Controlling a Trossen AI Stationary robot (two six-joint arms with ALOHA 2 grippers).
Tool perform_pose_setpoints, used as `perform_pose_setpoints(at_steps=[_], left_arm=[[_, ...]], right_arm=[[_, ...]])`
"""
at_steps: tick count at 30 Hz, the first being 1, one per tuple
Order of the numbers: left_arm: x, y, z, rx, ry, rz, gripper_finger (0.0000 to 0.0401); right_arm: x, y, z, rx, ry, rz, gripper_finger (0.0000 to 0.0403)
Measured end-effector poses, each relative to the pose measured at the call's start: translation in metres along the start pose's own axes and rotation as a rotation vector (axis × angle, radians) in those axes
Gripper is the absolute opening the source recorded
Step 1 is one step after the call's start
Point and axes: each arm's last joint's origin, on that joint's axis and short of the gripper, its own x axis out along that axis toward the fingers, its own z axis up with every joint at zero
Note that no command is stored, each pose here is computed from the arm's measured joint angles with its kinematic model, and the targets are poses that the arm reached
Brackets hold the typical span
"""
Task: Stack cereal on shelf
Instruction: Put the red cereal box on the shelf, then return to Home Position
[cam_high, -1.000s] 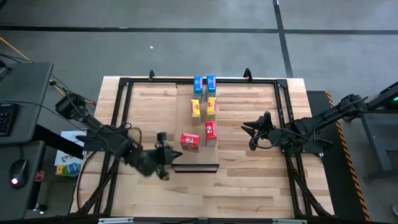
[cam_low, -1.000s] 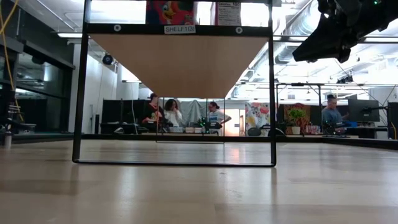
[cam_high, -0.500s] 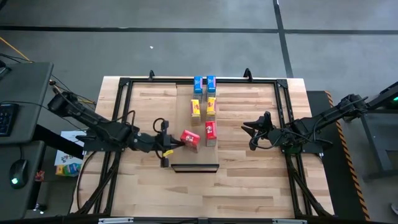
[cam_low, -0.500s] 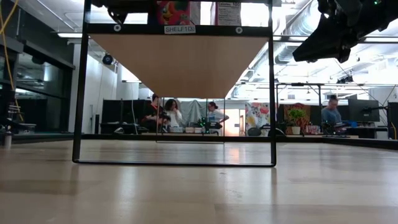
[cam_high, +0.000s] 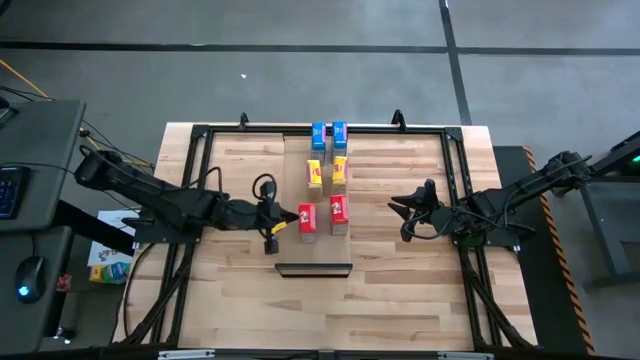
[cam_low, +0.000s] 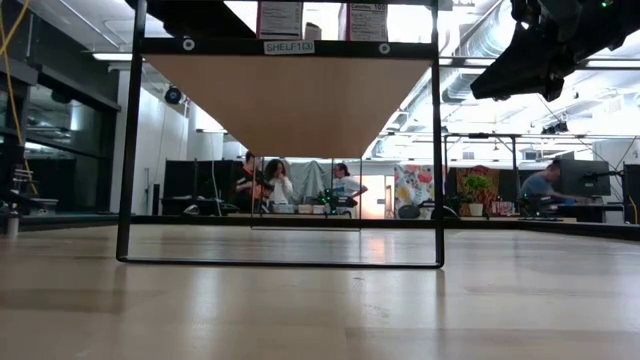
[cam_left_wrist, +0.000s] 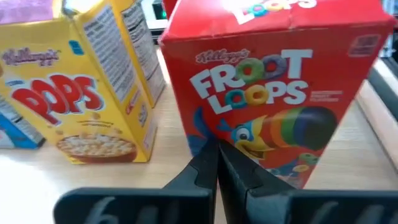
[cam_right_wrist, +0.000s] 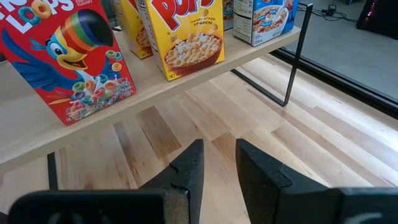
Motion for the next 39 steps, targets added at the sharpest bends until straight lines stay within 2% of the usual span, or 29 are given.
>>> perform_pose_setpoints(at_steps=[9,16,25,33,39], left_arm=[[0.003,0.005,0.003,-0.025,-0.02,-0.031,0.0],[0.001,-0.004,-0.001,-0.077,0.007,-0.067,0.0],[0.02,-0.021,-0.012,-0.11,0.038,-0.086,0.0],[0.034,-0.019,-0.016,-0.109,0.046,-0.034,0.0],[0.024,-0.012,-0.008,-0.127,-0.001,0.015,0.0]], right_arm=[[0.0,0.0,0.0,0.0,0.0,0.0,0.0086],[0.0,0.0,0.0,0.0,0.0,0.0,0.0086],[0.0,0.0,0.0,0.0,0.0,0.0,0.0086],[0.0,0.0,0.0,0.0,0.0,-0.001,0.0086],[0.0,0.0,0.0,-0.001,0.0,-0.001,0.0086]])
